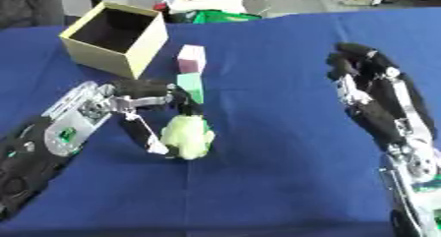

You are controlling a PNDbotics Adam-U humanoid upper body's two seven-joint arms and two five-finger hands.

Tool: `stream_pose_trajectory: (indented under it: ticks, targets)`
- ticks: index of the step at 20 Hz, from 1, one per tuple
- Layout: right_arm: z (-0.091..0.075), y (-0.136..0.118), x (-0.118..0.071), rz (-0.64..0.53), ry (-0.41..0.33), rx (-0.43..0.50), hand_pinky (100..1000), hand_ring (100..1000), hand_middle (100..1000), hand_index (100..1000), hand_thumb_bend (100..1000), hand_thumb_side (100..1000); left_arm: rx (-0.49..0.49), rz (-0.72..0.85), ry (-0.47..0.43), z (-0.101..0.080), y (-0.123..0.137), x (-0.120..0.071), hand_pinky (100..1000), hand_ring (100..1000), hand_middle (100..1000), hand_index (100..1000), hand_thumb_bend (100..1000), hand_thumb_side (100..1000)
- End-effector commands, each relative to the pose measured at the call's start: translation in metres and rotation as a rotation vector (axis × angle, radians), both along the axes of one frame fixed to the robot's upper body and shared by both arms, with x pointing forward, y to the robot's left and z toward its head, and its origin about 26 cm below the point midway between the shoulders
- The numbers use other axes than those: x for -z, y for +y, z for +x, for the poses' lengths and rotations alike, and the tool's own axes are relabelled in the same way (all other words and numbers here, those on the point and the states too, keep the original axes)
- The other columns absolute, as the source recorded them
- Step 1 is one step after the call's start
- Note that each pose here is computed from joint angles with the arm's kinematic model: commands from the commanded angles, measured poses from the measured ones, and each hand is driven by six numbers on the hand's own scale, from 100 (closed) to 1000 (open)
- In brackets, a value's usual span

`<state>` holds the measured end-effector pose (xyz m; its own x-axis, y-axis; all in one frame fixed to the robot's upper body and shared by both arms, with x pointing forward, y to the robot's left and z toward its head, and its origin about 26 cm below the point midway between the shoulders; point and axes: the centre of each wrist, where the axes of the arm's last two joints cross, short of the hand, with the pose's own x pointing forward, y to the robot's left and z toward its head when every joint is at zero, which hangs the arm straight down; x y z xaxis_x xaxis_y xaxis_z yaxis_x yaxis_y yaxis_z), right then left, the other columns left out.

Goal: Pick up objects on the table and place them in the box.

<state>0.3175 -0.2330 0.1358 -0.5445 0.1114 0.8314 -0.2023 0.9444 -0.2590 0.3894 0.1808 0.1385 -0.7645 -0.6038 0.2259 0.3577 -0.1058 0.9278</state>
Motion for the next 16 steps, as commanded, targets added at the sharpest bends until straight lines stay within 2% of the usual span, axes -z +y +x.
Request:
stream_pose_trajectory:
  ticks: [1,5,11,14,16]
  targets:
    - [0.001,-0.002,-0.007,-0.015,-0.024,-0.001,743,841,635,799,100,429,-0.011,0.010,-0.014,0.003,0.002,0.000,680,671,636,849,494,245]
    - [0.001,-0.002,-0.007,-0.015,-0.023,-0.001,743,841,635,799,100,429,-0.003,0.022,0.009,0.004,0.003,0.006,658,629,590,823,429,223]
    - [0.001,-0.003,-0.006,-0.014,-0.022,0.001,742,841,635,798,100,430,-0.011,0.018,0.013,0.006,0.008,0.006,565,489,426,682,266,136]
    - [0.001,-0.003,-0.006,-0.013,-0.022,0.004,742,841,635,798,100,430,-0.028,-0.010,-0.035,0.006,0.014,-0.008,562,474,404,666,244,127]
    - [0.001,-0.004,-0.006,-0.013,-0.021,0.006,742,841,635,798,100,430,-0.034,-0.036,-0.101,0.004,0.020,-0.027,570,474,403,660,246,125]
